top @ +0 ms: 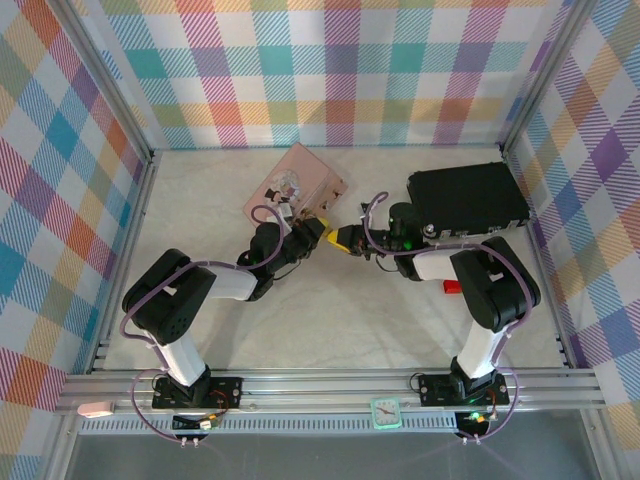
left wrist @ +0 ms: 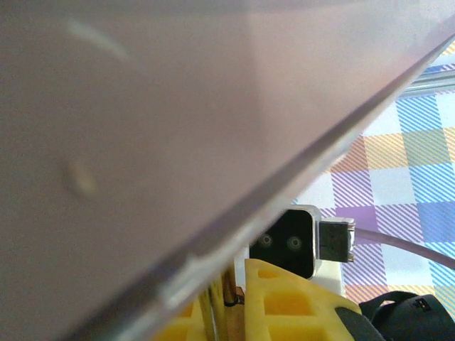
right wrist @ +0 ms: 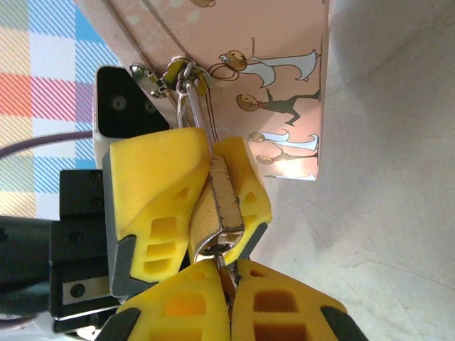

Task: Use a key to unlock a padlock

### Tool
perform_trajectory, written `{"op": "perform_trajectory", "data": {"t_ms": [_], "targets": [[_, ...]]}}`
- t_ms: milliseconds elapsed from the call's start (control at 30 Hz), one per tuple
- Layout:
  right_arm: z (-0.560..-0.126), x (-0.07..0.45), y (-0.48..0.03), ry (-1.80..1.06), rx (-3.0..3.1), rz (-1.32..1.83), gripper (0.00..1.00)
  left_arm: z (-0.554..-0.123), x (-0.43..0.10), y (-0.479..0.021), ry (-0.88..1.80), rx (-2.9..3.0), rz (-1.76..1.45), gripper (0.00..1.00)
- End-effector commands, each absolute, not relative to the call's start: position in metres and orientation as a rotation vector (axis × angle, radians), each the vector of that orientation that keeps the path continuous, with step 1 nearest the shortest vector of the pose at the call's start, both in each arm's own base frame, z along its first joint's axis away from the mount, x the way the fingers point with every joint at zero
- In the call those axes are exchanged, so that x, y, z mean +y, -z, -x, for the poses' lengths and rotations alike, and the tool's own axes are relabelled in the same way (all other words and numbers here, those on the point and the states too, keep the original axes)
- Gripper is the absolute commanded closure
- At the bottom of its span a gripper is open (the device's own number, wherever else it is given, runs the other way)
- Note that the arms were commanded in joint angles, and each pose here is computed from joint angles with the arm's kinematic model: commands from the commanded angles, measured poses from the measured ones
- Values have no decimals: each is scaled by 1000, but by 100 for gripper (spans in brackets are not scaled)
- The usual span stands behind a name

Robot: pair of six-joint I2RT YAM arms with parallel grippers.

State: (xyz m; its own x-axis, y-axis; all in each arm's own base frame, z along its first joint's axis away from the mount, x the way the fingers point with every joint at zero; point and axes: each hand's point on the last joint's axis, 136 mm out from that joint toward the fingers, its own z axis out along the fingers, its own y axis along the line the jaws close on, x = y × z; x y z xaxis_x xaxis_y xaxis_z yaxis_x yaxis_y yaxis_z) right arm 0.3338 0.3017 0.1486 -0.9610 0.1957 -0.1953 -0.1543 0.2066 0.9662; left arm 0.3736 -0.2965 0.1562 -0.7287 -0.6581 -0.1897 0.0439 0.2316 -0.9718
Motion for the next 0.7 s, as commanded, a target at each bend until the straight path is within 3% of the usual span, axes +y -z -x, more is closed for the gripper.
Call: {"op": "perform_trajectory", "data": {"t_ms": [0, 533, 667], "targets": [[-370, 291, -181, -1825, 1986, -220, 100, -349, -318, -157, 1612, 1999, 490, 100], [-385, 288, -173, -1774, 1950, -241, 100, -358, -325, -155, 1669, 1932, 563, 100], [-380, 284, -172, -1765, 1950, -231, 95, -368, -315, -150, 1627, 1924, 608, 100]]}}
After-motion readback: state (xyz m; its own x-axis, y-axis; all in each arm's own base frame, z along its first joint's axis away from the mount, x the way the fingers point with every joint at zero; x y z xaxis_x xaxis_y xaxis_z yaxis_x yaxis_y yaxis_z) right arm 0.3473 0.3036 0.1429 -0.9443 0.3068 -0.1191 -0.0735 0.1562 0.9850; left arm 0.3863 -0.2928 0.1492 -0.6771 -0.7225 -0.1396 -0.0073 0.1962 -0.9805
